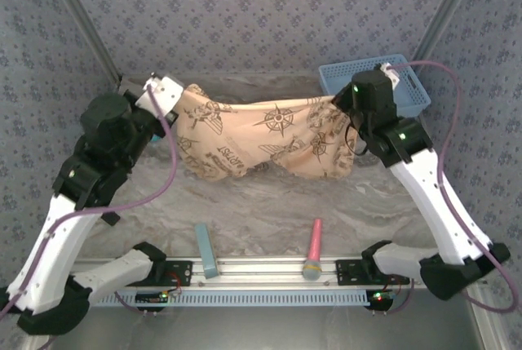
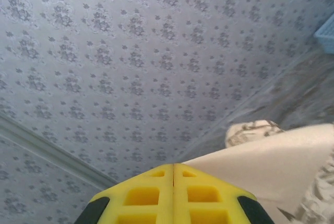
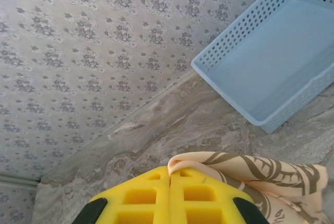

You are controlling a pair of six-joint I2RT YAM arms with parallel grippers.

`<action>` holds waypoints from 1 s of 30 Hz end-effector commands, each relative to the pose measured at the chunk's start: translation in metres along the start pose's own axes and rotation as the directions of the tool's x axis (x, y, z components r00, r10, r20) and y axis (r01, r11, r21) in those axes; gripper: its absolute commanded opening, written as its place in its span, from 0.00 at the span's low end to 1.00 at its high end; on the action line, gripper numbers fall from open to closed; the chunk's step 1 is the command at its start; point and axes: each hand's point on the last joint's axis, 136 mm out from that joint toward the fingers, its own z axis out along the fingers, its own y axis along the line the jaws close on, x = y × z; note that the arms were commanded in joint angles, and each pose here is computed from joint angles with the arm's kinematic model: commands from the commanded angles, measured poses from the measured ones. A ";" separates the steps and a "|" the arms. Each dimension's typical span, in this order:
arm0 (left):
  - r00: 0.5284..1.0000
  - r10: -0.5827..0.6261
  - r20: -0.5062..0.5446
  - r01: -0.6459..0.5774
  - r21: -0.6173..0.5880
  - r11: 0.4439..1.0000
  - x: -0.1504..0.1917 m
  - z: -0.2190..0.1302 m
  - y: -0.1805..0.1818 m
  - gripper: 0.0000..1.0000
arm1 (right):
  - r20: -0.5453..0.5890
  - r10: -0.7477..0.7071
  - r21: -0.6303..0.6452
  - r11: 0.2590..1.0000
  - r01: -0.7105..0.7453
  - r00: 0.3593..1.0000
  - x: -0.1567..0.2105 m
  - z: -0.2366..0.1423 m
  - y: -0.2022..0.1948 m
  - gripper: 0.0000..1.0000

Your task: Fold the inside-out t-shirt

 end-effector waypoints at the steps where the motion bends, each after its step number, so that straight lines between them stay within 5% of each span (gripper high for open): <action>1: 0.999 0.034 0.028 -0.031 -0.108 0.994 -0.024 0.035 0.033 0.00 | 0.047 0.035 -0.053 0.998 -0.032 0.998 -0.026 0.030 0.025 0.00; 8: 1.000 -0.009 -0.010 0.008 -0.138 0.990 -0.024 0.118 0.075 0.00 | 0.026 0.018 -0.130 0.991 -0.014 1.000 -0.054 0.109 0.074 0.00; 12: 0.999 -0.012 -0.037 0.005 -0.184 0.983 -0.030 0.135 0.116 0.00 | 0.061 0.013 -0.177 0.984 -0.002 0.998 -0.081 0.112 0.097 0.00; 18: 0.996 -0.041 0.083 0.052 -0.142 0.989 -0.081 0.086 0.133 0.00 | 0.178 0.000 -0.218 0.975 0.039 0.984 -0.112 0.047 0.110 0.00; 22: 0.984 0.009 0.177 -0.002 -0.042 0.999 -0.105 0.034 0.110 0.00 | 0.213 0.000 -0.218 0.975 0.048 0.977 -0.105 -0.008 0.104 0.00; 30: 0.982 0.008 0.191 -0.009 0.003 1.000 -0.079 -0.016 0.081 0.00 | 0.139 0.007 -0.192 0.981 0.020 0.990 -0.059 -0.057 0.072 0.00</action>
